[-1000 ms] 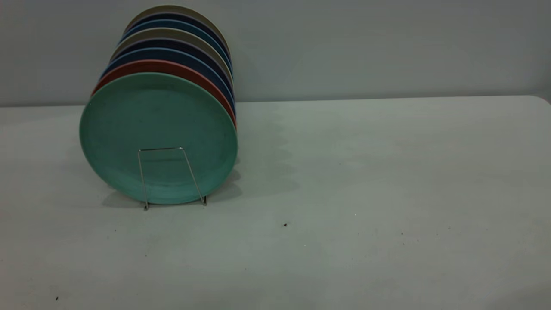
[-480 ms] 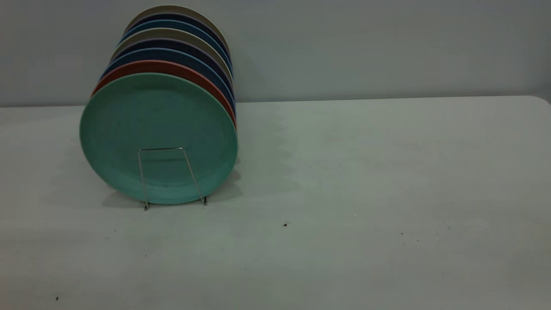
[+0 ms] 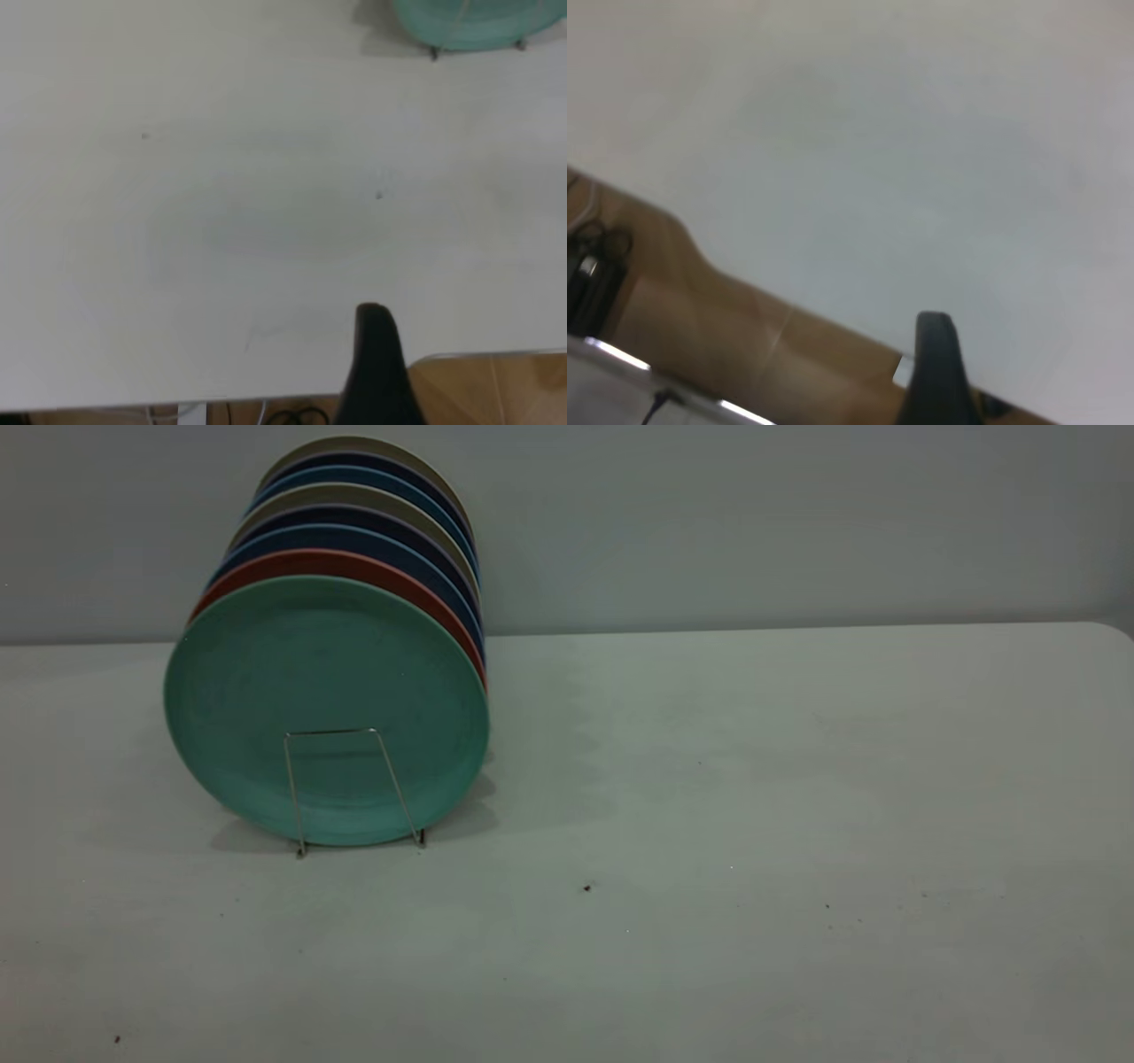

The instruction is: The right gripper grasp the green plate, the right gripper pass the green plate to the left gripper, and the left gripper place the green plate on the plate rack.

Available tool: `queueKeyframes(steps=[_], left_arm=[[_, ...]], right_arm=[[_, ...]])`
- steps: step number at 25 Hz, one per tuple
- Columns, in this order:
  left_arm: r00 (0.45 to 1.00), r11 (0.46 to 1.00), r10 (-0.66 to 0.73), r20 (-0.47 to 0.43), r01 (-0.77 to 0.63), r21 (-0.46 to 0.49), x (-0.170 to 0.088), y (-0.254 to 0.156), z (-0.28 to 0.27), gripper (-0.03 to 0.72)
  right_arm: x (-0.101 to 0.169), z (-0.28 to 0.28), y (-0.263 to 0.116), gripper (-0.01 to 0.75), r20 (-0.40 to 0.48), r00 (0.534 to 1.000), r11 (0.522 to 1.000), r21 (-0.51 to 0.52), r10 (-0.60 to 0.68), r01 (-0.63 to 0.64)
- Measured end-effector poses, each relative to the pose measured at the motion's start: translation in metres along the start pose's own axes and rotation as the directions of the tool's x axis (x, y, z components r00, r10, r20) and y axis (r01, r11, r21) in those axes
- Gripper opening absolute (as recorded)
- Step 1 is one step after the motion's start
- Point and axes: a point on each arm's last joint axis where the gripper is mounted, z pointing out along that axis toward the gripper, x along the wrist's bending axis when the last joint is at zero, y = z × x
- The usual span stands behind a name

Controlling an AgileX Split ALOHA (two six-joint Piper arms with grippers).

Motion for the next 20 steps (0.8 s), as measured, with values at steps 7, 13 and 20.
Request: queueKeyframes(steps=[7,13,20], left_arm=[[0.999,1.000,0.027,0.022,-0.027,0.000,-0.0007,0.0000,0.0001,0.581],[0.999,1.000,0.022,0.036,-0.022,0.000,-0.0019,0.0000,0.0001,0.581],[0.999,1.000,0.022,0.036,-0.022,-0.002,-0.0019,0.0001,0.0001,0.581]], right_arm=[[-0.0007,-0.0006,-0.0005,0.575,0.010,1.000,1.000,-0.005,0.013,-0.013],[-0.0007,-0.0006,-0.0004,0.574,0.010,1.000,1.000,-0.006,0.014,-0.014],[-0.0004,-0.0022,-0.0015,0.574,0.014,1.000,1.000,-0.020,0.016,-0.015]])
